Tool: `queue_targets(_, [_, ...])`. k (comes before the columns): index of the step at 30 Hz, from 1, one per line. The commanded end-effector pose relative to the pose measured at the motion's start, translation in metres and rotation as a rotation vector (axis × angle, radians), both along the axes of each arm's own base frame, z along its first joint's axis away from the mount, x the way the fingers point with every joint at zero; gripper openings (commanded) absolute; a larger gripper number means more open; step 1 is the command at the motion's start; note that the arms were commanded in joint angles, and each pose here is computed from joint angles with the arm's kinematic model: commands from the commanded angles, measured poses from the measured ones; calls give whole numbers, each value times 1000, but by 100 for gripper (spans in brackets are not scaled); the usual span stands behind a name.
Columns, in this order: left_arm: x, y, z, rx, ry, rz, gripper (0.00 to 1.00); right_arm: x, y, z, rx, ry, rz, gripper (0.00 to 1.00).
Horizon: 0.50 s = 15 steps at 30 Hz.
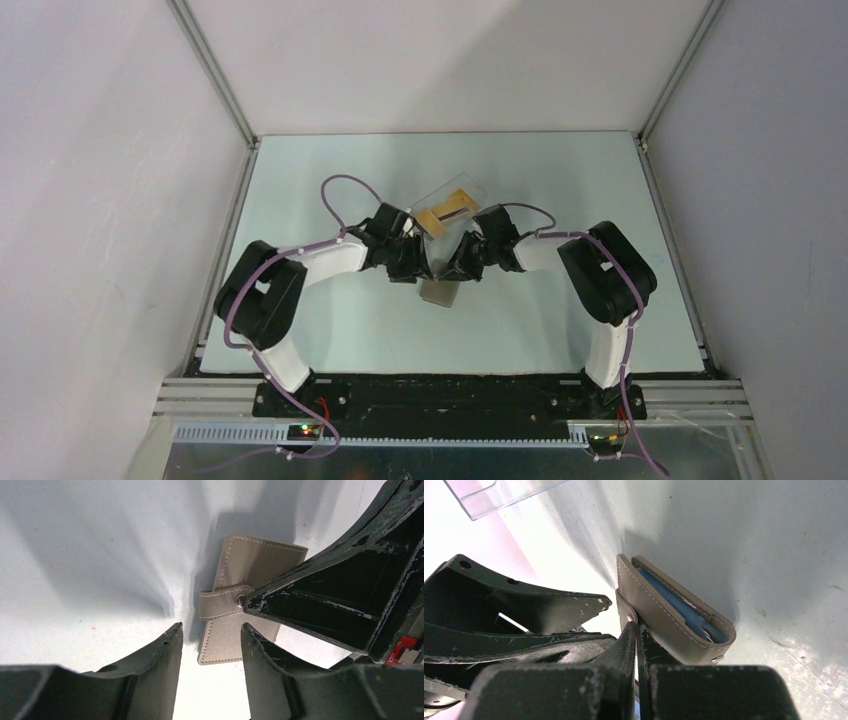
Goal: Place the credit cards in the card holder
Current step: Close the card holder at the center of the board.
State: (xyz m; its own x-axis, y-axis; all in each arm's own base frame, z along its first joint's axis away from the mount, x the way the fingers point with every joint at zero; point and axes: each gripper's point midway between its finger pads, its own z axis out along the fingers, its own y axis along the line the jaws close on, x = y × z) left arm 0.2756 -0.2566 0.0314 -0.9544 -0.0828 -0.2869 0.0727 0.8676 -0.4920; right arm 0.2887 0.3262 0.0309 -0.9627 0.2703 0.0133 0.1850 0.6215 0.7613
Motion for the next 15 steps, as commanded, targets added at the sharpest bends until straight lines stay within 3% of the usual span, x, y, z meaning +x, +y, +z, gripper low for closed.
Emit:
queue_targets(1, [16,1,17,20,-73,-6,51,-6,-9,-24,-107,23,-14,0])
queue_targets(15, [12,-13,-3,52,-34,-38,53,-20,-19,-41,-189,71,-3,0])
